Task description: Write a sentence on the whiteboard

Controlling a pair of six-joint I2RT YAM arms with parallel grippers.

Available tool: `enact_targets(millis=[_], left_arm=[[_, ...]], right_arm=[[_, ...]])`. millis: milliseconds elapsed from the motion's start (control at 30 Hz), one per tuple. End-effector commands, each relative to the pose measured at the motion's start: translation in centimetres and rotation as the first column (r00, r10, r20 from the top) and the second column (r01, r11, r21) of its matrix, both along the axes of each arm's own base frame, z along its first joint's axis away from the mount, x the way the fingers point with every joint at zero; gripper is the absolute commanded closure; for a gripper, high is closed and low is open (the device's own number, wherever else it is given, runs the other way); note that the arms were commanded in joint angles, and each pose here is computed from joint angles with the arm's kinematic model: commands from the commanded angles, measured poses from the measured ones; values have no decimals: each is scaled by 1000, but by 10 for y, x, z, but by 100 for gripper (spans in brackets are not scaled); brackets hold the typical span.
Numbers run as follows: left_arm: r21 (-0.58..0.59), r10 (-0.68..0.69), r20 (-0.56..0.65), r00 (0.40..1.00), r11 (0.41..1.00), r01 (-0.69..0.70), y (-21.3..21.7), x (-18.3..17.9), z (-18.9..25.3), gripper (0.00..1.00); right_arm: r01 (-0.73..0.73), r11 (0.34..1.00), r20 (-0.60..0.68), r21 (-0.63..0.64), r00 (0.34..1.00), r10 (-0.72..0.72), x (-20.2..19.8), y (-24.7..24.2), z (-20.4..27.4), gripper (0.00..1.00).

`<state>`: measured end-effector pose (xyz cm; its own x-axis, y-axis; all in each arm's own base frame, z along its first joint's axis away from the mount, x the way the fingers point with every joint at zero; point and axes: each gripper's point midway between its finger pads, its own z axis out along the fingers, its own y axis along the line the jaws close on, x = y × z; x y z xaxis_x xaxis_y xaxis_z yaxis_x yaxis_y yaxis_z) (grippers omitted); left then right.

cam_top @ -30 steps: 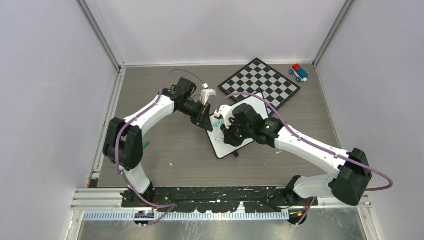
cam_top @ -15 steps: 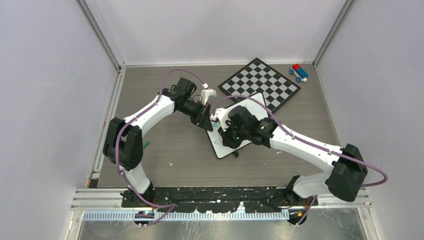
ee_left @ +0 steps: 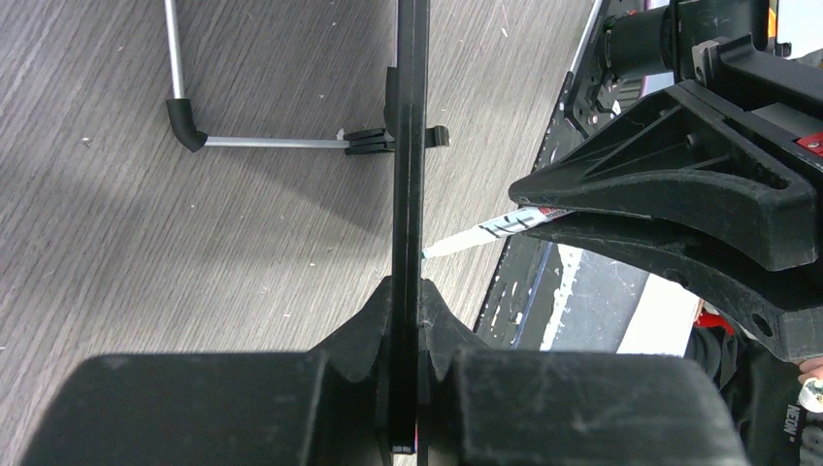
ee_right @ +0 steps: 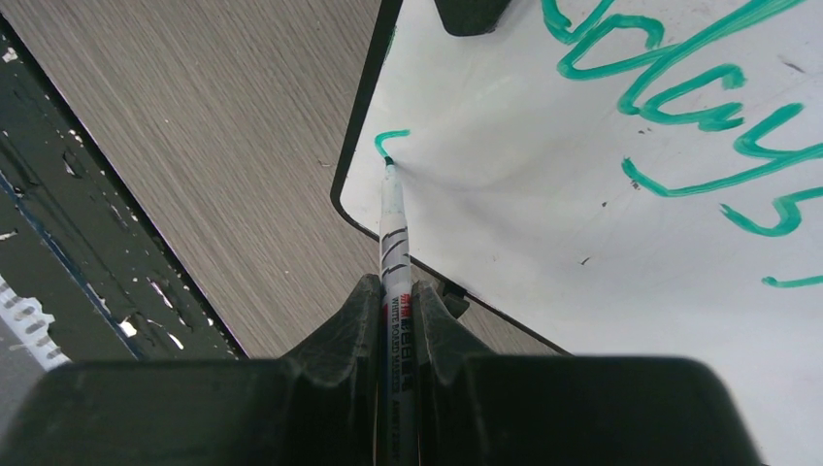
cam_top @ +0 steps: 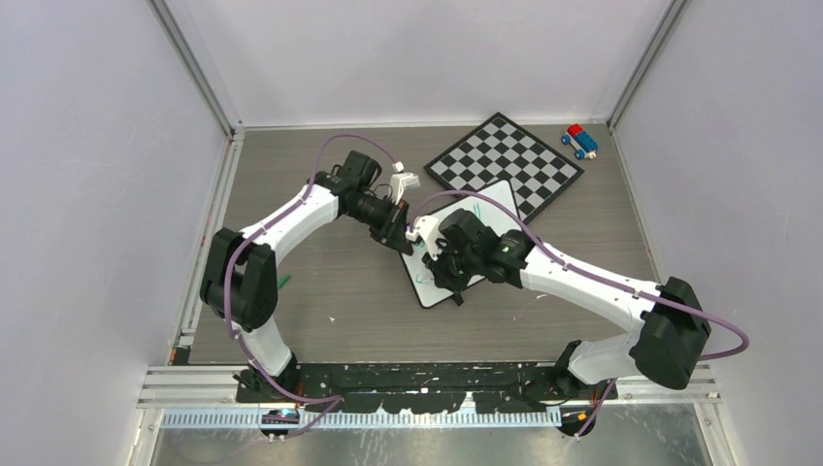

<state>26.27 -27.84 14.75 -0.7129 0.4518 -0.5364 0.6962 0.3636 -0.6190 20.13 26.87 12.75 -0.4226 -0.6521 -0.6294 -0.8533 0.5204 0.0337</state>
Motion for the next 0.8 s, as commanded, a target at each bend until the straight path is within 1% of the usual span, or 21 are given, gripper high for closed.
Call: enact_targets(millis=[0,100,133,333,533,767], left_arm=[[26,20,32,999,999,-21,4,7,-1,100],[27,21,32,999,999,-22,4,7,-2,100],[27,21,33,999,999,-22,4,7,-1,100],[26,20,37,999,999,-21,4,7,-1,100],[27,20,33,999,999,-20,4,7,-2,100],[25,20,36,999,999,-21,4,7,-1,100]], right_arm=[[63,998,129,9,990,-64,26,-3,21,100],[70,997,145,39,987,-75,29,1,28,100],[95,995,164,36,981,-99,34,-1,29,100],[126,990,193,59,972,-135,42,0,38,100],[112,991,171,79,977,-124,38,6,38,100],[117,987,177,110,975,-136,40,10,45,100]])
